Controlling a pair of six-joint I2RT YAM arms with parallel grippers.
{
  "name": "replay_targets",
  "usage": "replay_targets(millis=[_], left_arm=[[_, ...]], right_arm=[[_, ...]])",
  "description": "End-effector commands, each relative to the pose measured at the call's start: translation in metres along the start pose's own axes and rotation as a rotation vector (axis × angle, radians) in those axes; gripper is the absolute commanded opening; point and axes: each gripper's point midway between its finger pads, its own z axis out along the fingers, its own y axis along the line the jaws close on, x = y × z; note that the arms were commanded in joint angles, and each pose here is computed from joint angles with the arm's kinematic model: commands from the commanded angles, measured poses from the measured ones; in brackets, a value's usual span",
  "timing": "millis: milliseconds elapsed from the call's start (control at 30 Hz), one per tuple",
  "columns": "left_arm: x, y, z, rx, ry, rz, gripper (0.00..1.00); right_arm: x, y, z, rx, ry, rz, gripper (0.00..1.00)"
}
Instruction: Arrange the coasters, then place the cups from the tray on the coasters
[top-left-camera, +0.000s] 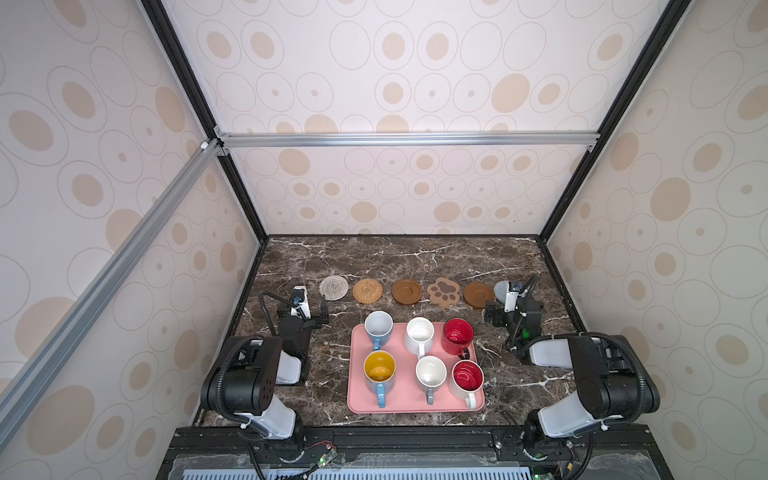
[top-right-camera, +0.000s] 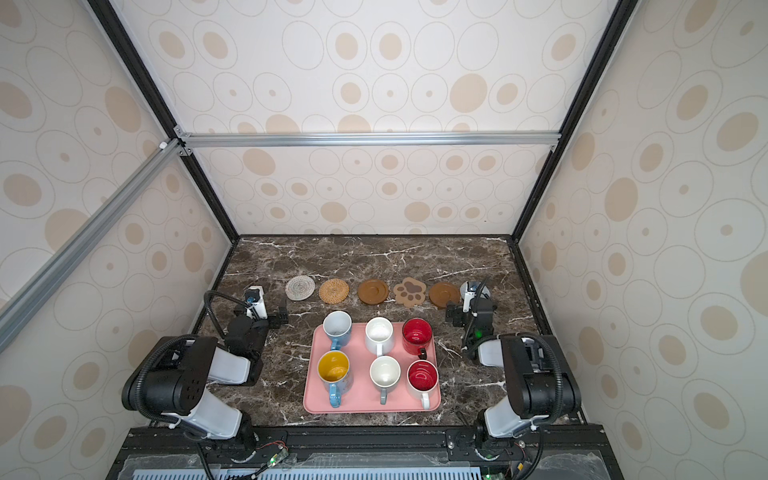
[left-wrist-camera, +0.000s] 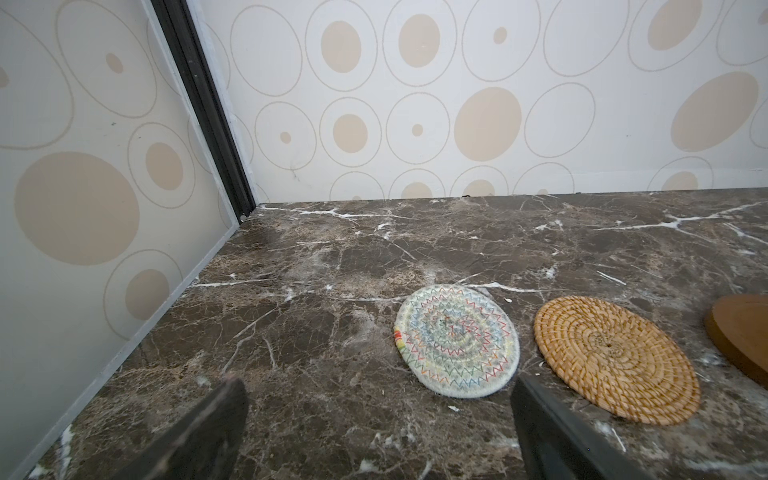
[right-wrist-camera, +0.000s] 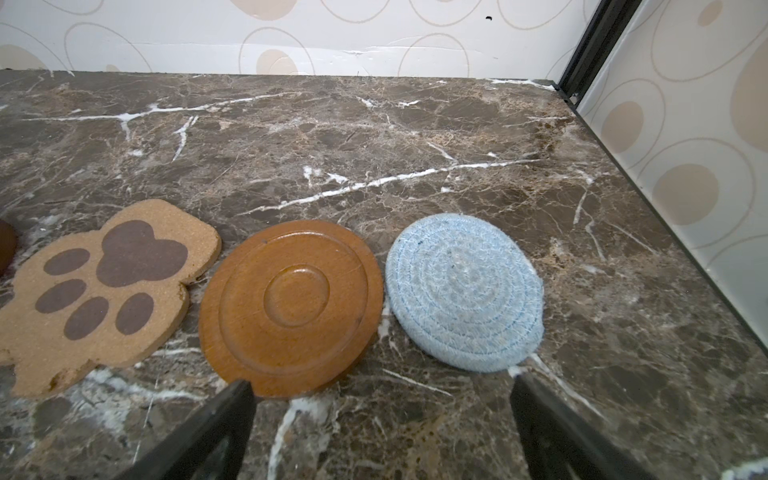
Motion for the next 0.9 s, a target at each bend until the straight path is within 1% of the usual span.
replay_targets(millis=[0, 633, 700, 733, 800, 833, 867], left_arm=[[-0.009, 0.004, 0.001, -0.011, -0.031, 0.009, 1.0], [-0.008, 0.004, 0.001, -0.012, -0.028, 0.008, 1.0], [-0.012, 0.004, -0.001, -0.014, -0.045, 0.006, 1.0], [-0.02, 0.006, 0.001, -0.022, -0.042, 0.007, 1.0], [-0.031, 0.012, 0.011, -0.058, 0.043, -0.027, 1.0], [-0.037, 0.013, 0.013, -0.061, 0.086, -0.044, 1.0], [-0.046, 0.009, 0.014, -0.037, 0.103, -0.057, 1.0]], right_arm=[[-0.011, 0.002, 0.001, -0.002, -0.033, -0.013, 1.0], [-0.012, 0.002, 0.001, -0.002, -0.037, -0.012, 1.0], [-0.023, -0.001, -0.001, 0.013, -0.068, -0.008, 1.0], [-0.027, -0.001, -0.002, 0.01, -0.041, -0.01, 1.0], [-0.045, 0.001, -0.011, -0.005, 0.026, -0.013, 1.0], [-0.053, 0.001, -0.017, -0.007, 0.049, -0.005, 1.0], [-0.063, 0.001, -0.024, -0.009, 0.063, 0.014, 1.0]])
